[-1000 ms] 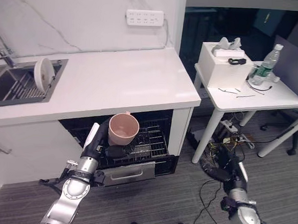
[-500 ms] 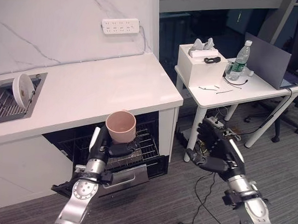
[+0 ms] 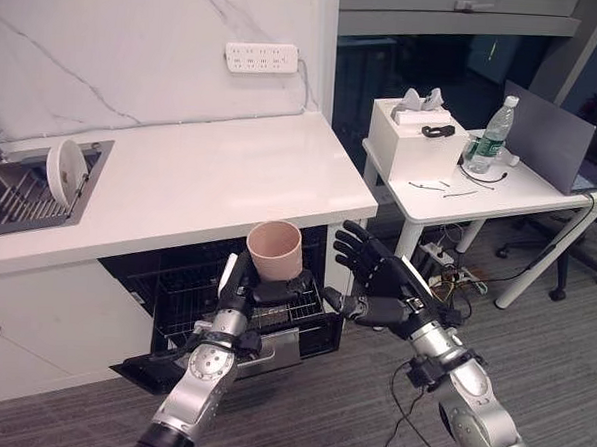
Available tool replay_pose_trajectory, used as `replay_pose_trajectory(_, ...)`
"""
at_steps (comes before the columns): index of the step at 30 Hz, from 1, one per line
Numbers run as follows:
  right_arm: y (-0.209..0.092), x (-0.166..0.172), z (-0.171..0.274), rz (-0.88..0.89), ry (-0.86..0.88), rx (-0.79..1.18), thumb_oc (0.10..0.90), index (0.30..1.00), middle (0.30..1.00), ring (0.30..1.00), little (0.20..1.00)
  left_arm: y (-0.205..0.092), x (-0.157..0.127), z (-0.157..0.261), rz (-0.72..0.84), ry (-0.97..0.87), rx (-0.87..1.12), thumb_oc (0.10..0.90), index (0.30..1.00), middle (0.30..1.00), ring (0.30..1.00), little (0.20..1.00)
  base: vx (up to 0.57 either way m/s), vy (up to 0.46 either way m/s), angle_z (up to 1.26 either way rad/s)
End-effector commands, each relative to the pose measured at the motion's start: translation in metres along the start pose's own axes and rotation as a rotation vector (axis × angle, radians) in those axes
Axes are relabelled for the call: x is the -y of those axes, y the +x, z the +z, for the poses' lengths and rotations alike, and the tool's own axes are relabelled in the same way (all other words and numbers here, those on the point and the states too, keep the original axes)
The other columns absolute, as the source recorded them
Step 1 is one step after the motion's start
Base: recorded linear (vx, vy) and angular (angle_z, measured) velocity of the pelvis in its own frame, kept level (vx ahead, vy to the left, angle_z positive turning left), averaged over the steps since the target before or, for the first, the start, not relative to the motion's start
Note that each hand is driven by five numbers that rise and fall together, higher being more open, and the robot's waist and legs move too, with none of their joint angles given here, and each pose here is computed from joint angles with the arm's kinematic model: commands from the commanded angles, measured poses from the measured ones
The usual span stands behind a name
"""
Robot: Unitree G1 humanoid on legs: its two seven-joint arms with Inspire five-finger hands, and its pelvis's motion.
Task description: Place the dishes in the dishwasher.
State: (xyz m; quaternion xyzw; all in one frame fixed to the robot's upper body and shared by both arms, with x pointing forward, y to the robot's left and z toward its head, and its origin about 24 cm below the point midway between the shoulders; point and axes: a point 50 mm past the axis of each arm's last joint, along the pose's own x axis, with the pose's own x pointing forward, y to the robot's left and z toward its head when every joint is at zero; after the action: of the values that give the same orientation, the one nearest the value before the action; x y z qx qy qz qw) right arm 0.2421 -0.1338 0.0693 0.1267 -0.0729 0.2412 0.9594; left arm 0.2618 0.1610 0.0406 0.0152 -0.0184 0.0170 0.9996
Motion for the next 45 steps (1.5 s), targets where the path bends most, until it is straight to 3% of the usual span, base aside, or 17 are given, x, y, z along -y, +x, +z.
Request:
replay_pose_trajectory(1, 0.039, -0.014, 0.050, 0.016, 0.021, 0.298, 0.800, 0.900, 0.900, 0.900, 0.900, 0.027, 0.015, 0.059, 0.029, 0.003, 0.332, 0.400, 0.300, 0.300, 0.300, 0.300, 0.00, 0.000, 0.00)
replay_pose_trajectory(10, 0.058, -0.029, 0.050, 0.088, 0.024, 0.257, 0.800, 0.900, 0.900, 0.900, 0.900, 0.028, 0.023, 0.073, 0.030, 0.109, 0.444, 0.400, 0.300, 0.300, 0.300, 0.300, -0.01, -0.006, 0.04)
replay_pose_trajectory(32, 0.078, -0.051, 0.045, 0.203, 0.016, 0.180, 0.800, 0.900, 0.900, 0.900, 0.900, 0.028, 0.041, 0.073, -0.063, 0.154, 0.452, 0.400, 0.300, 0.300, 0.300, 0.300, -0.01, -0.003, 0.05)
replay_pose_trajectory(45, 0.090, -0.055, 0.038, 0.167, -0.006, 0.090, 0.800, 0.900, 0.900, 0.900, 0.900, 0.030, 0.043, 0.070, 0.012, 0.280, 0.499, 0.400, 0.300, 0.300, 0.300, 0.300, 0.00, -0.001, 0.01)
